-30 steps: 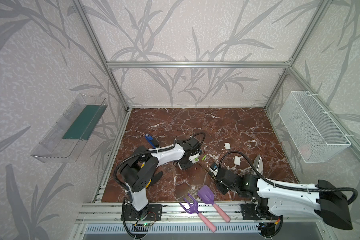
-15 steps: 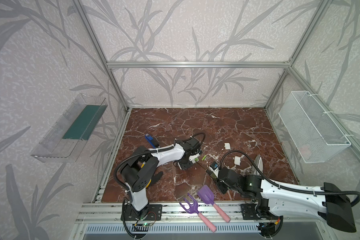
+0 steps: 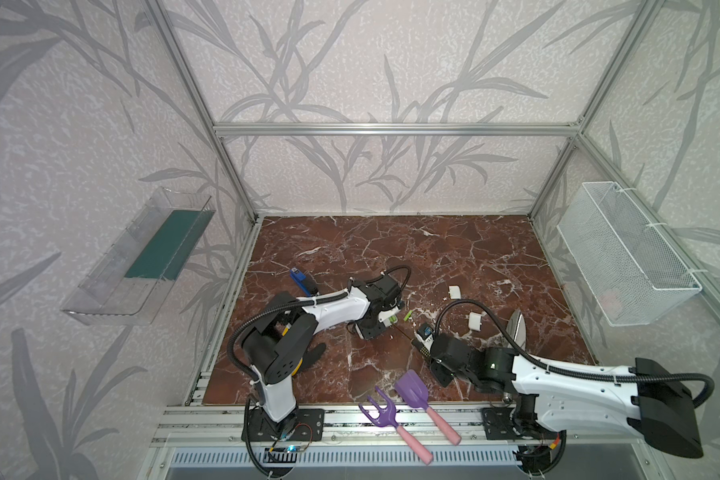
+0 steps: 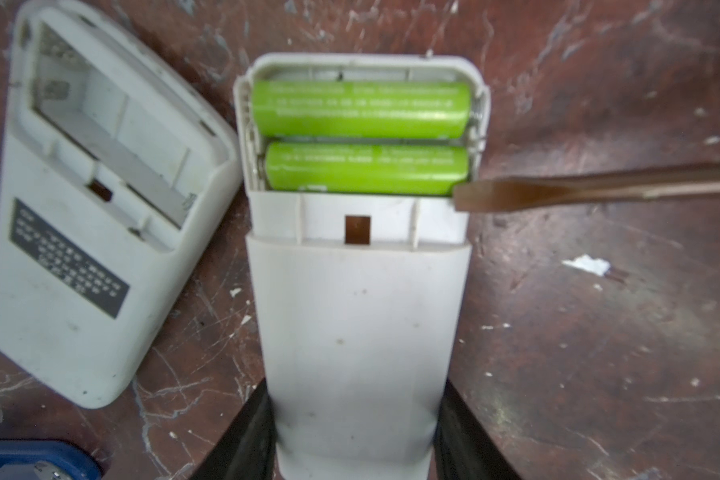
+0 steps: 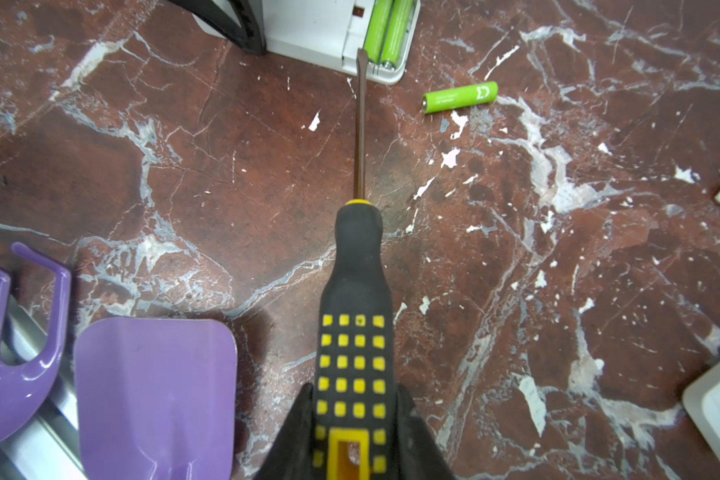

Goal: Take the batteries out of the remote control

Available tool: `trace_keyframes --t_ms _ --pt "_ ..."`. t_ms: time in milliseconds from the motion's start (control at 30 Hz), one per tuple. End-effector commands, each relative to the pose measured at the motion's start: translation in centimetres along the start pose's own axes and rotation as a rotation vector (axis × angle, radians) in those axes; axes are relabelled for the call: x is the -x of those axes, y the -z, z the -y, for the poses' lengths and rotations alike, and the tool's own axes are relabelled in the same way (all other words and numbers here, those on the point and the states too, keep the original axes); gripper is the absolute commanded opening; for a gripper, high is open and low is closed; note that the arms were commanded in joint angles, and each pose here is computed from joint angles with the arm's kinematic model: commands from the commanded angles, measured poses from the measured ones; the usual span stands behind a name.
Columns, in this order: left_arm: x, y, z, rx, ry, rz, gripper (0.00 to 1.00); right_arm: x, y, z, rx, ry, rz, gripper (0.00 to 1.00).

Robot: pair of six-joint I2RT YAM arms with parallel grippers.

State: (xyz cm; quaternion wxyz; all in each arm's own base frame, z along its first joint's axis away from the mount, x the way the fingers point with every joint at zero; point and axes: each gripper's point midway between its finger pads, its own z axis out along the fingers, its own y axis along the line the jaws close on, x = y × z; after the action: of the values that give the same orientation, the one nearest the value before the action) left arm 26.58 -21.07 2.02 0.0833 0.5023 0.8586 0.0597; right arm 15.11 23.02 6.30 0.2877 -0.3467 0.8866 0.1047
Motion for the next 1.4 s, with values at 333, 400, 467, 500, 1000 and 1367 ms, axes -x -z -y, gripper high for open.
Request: trace_keyframes --t_ms 333,400,467,500,1000,1367 --pt "-1.2 -0.2 0.1 0.005 -0.032 -0.066 0.42 0.2 0.6 0.4 -0.029 0.005 0.002 0.00" --pt "-1.1 -0.2 0.1 0.004 -0.032 -0.066 0.42 0.1 0.6 0.5 -0.031 0.005 0.000 0.00" --pt "-1.1 -0.2 0.1 0.004 -0.033 -0.064 0.42 0.1 0.7 0.6 -0.034 0.004 0.001 0.00" --pt "-1.1 -0.2 0.0 0.005 -0.032 -0.065 0.42 0.1 0.7 0.6 -0.035 0.004 0.002 0.00" --pt "-1.0 -0.2 0.2 -0.001 -0.034 -0.062 0.41 0.5 0.1 -0.2 -0.009 0.033 -0.015 0.00" --pt "-0.1 0.1 1.9 -0.064 -0.055 -0.021 0.40 1.3 -0.5 -0.4 -0.011 -0.014 0.014 0.00"
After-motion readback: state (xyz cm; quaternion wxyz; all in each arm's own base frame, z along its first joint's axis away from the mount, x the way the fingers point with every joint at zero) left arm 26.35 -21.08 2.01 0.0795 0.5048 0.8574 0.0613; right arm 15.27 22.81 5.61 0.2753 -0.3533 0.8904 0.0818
